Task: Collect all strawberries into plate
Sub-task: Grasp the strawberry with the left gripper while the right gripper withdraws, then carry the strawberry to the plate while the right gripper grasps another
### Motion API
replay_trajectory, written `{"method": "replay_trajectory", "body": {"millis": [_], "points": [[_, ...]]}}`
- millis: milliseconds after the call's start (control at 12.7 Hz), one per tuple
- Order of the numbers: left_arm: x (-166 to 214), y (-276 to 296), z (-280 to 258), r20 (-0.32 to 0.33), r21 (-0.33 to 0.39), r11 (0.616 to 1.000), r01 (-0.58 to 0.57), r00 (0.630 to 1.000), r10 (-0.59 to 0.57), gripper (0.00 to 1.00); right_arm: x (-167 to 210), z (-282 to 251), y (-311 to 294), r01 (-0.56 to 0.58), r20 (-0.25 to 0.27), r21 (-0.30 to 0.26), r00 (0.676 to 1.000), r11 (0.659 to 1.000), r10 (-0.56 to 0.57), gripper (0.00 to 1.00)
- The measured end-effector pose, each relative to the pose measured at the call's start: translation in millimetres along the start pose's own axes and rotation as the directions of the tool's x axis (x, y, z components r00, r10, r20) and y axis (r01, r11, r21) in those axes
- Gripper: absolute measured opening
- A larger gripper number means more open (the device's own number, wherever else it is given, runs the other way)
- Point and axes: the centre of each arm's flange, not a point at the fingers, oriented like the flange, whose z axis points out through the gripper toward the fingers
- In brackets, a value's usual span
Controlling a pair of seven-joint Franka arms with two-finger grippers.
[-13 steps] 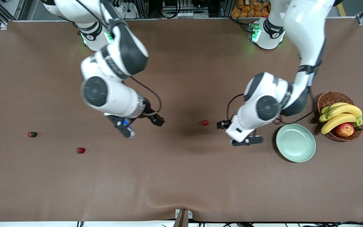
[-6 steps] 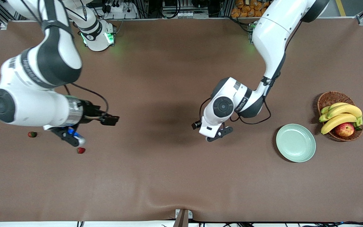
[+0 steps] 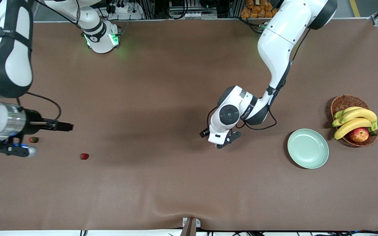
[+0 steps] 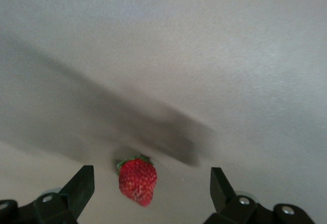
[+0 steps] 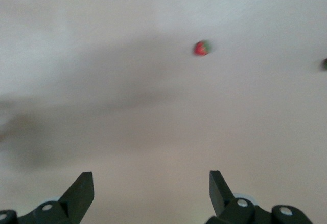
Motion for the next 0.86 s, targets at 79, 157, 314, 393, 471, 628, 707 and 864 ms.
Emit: {"method": "replay_trajectory", "body": {"millis": [79, 157, 314, 393, 471, 628, 707, 864], "points": [[-1, -2, 6, 0.005, 0.008, 1.0, 0.003, 1.0, -0.003, 1.0, 6, -1, 19, 0.045, -0.026, -0.048, 0.999, 0.998, -0.046, 1.0], [-2, -4, 10, 0.008, 0.017, 1.0, 0.007, 1.0, -0.007, 1.0, 12, 1, 35, 0.093, -0.044, -0.081, 0.994, 0.992, -0.097, 1.0], [-5, -7, 17, 0.014, 0.031, 0.999, 0.008, 1.0, -0.009, 1.0, 27, 13, 79, 0.157, -0.072, -0.099, 0.984, 0.983, -0.164, 1.0], [-6, -8, 19, 0.016, 0.035, 0.999, 0.007, 1.0, -0.008, 1.0, 35, 23, 109, 0.195, -0.085, -0.103, 0.975, 0.975, -0.204, 1.0], [-7, -7, 17, 0.014, 0.031, 1.0, 0.006, 1.0, -0.006, 0.91, 44, 37, 141, 0.245, -0.094, -0.113, 0.962, 0.963, -0.256, 1.0], [-8, -5, 12, 0.01, 0.025, 1.0, 0.002, 1.0, -0.002, 0.66, 65, 80, 186, 0.306, -0.079, -0.131, 0.945, 0.943, -0.318, 1.0], [-8, -5, 11, 0.007, 0.027, 1.0, -0.001, 1.0, 0.001, 0.62, 75, 101, 192, 0.318, -0.069, -0.14, 0.942, 0.938, -0.329, 1.0], [-7, -6, 10, 0.007, 0.031, 1.0, -0.001, 1.0, 0.001, 0.61, 91, 140, 192, 0.359, -0.057, -0.156, 0.927, 0.92, -0.371, 1.0]]}}
